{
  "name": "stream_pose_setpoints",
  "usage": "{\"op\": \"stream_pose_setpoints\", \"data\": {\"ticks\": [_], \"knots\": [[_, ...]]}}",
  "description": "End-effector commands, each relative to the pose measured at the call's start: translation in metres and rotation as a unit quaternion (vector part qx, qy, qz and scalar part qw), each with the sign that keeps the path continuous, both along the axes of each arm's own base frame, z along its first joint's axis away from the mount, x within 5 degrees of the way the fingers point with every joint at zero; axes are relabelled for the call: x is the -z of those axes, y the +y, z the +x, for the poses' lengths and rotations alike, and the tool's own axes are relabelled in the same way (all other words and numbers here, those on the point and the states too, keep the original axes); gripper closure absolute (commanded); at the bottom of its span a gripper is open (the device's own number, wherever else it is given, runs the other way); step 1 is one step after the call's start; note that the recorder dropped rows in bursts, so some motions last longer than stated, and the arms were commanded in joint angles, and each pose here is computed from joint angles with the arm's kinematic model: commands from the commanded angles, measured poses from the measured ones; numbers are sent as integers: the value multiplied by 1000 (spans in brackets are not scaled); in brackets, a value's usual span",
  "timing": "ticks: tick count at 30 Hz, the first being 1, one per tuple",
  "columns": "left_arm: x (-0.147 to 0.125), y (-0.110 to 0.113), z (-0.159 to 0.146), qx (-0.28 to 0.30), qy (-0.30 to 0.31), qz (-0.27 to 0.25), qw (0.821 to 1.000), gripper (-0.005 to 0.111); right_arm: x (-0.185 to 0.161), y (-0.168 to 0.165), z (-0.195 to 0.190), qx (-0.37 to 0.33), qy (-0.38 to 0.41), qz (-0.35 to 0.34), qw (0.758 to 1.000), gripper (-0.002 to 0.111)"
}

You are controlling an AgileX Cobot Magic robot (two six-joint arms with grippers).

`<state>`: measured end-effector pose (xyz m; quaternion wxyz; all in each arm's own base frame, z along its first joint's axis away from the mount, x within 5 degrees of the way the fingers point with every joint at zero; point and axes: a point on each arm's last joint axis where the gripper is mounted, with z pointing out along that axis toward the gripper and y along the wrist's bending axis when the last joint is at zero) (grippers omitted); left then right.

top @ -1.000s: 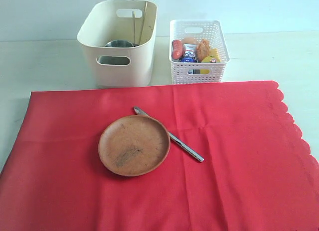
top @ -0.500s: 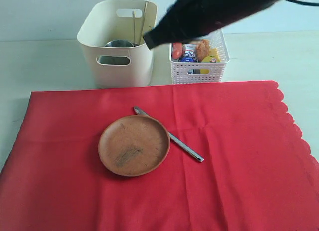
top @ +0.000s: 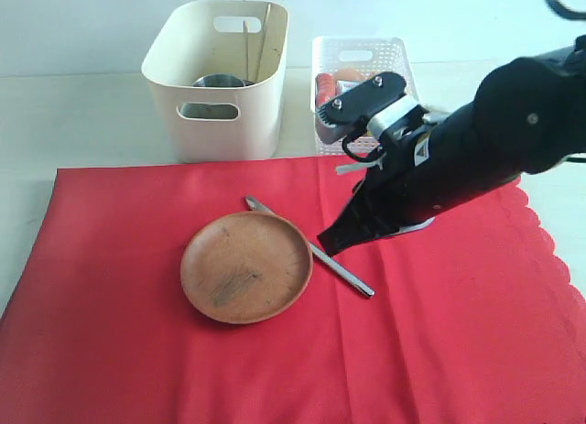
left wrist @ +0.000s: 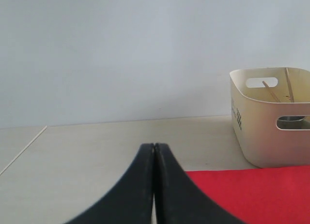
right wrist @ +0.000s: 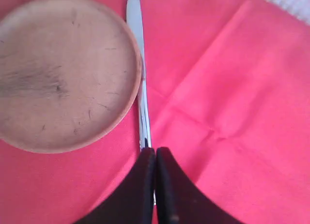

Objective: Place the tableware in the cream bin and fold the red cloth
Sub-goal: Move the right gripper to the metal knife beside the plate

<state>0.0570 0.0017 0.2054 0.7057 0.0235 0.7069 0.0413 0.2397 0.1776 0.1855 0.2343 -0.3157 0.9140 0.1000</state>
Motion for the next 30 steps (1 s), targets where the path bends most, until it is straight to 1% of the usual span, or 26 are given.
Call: {"op": "stream_pose_setpoints", "data": {"ticks": [1,7,9,16,22,26,28,30], "knots": [[0,0,-1,-1,-2,-1,1000,107,26,3,9,7,9,-9,1000,94],[0,0,-1,-1,-2,-1,1000,107,42,9,15,10,28,-15,999,72],[0,0,-1,-1,-2,-1,1000,107,44,10,15,6,39,-19,999,68],[0,0,-1,-1,-2,-1,1000,107,47,13,13,-14,52,-14,998,68],[0,0,-1,-1,-2,-1,1000,107,63,19,17,-35,81,-26,996,68],[0,0,-1,-1,-2,-1,1000,107,74,26,27,-49,85,-37,994,68],[0,0,-1,-1,-2,-1,1000,107,81,27,29,-56,90,-45,993,70],[0,0,-1,-1,-2,-1,1000,107,86,27,29,-63,98,-55,992,74]]}}
